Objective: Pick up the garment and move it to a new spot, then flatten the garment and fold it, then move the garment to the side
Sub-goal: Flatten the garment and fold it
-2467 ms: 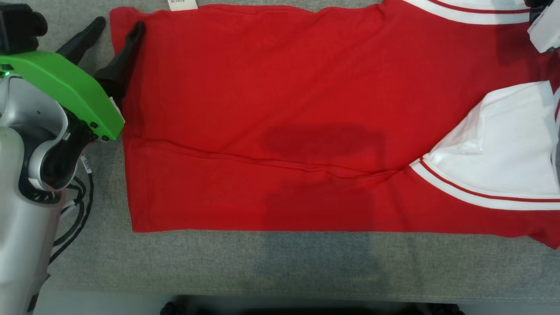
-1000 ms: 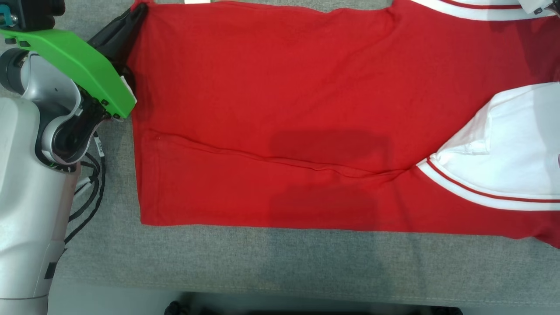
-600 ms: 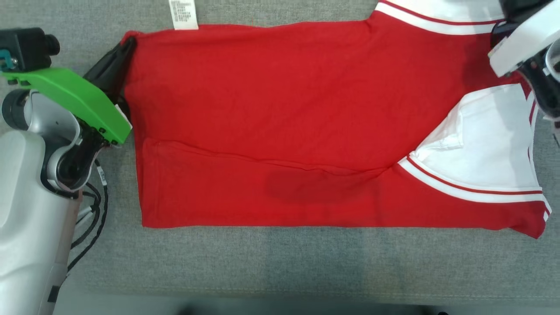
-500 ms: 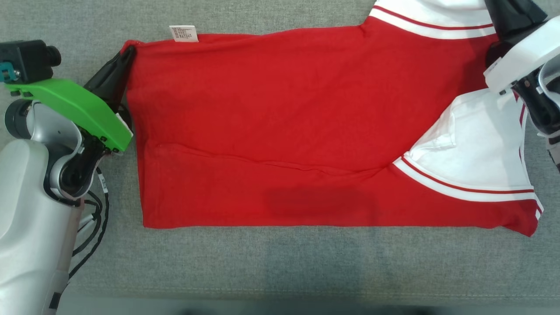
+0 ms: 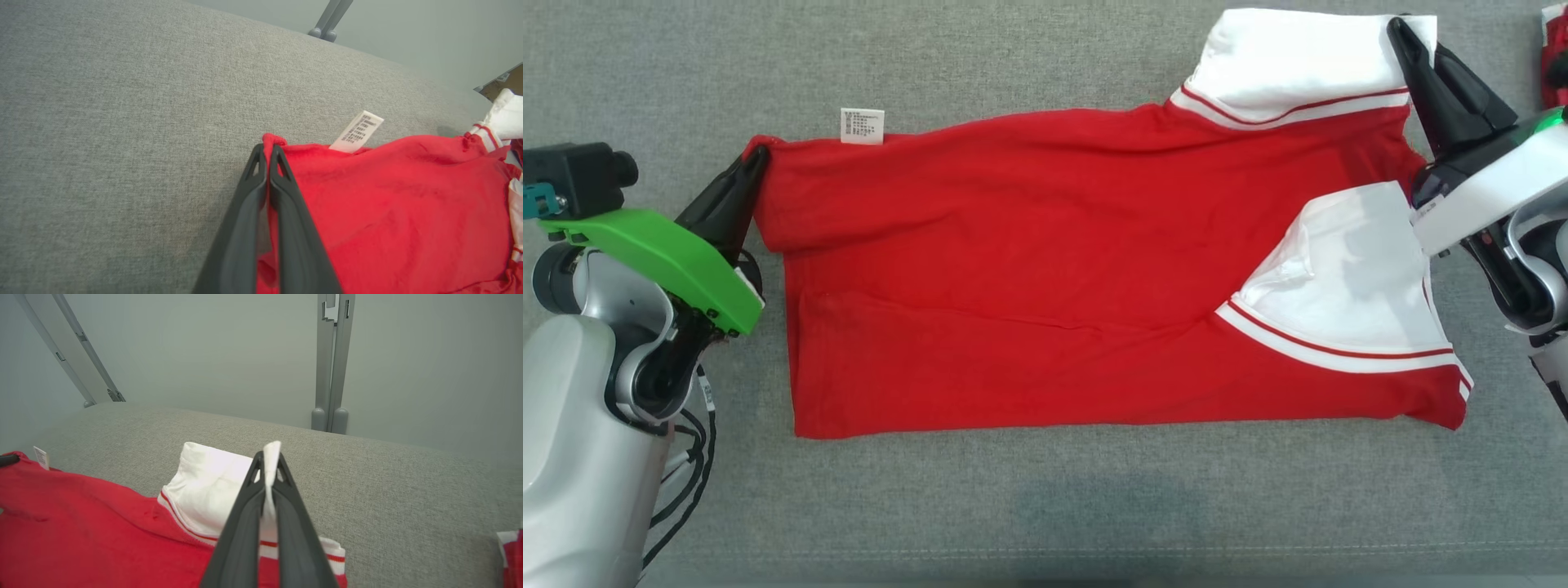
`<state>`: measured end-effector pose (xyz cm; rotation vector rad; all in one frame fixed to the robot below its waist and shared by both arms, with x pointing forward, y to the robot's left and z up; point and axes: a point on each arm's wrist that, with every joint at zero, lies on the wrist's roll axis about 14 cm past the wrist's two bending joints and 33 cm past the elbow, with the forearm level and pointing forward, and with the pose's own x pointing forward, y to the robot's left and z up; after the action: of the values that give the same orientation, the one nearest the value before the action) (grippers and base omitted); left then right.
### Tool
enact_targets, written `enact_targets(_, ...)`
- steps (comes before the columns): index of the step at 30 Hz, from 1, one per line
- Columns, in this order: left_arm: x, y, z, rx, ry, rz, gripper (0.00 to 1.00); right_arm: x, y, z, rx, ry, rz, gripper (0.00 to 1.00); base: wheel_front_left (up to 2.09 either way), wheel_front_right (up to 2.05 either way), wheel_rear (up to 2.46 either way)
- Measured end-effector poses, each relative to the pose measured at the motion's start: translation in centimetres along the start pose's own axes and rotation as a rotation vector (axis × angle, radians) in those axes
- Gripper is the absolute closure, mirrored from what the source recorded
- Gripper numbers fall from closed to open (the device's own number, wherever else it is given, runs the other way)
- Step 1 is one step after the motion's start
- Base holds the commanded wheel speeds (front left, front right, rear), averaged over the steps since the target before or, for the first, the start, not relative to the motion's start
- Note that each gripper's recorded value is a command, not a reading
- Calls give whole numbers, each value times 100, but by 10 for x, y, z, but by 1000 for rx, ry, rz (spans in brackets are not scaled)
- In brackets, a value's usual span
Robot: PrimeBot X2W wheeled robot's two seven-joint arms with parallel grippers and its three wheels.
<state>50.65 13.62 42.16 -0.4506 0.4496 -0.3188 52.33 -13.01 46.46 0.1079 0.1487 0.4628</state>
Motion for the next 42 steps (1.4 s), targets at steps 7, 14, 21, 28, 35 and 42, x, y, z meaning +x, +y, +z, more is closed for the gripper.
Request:
enact_targets(7,-3,-11,4,10,-11,-31,100,-20,-13,19,-22,-54,-53,100,0,0,0)
enact_targets(14,-3,-17,8,16,-28,-45,100,-27,-13,25,-34,-72,-56,100,0,0,0)
enact_targets(21,-8,-15,10,25,-34,-44,100,-36,-10,16,-26,-48,-61,100,0,0,0)
enact_targets(28,-7,-18,13,26,-46,-54,100,-36,-7,22,-29,-66,-50,100,0,0,0)
enact_targets(35,-6,-19,13,27,-46,-58,100,-36,-4,27,-36,-80,-39,100,0,0,0)
enact_targets(42,-8,-19,17,24,-72,-59,100,-40,-7,31,-67,-83,-39,100,0,0,0)
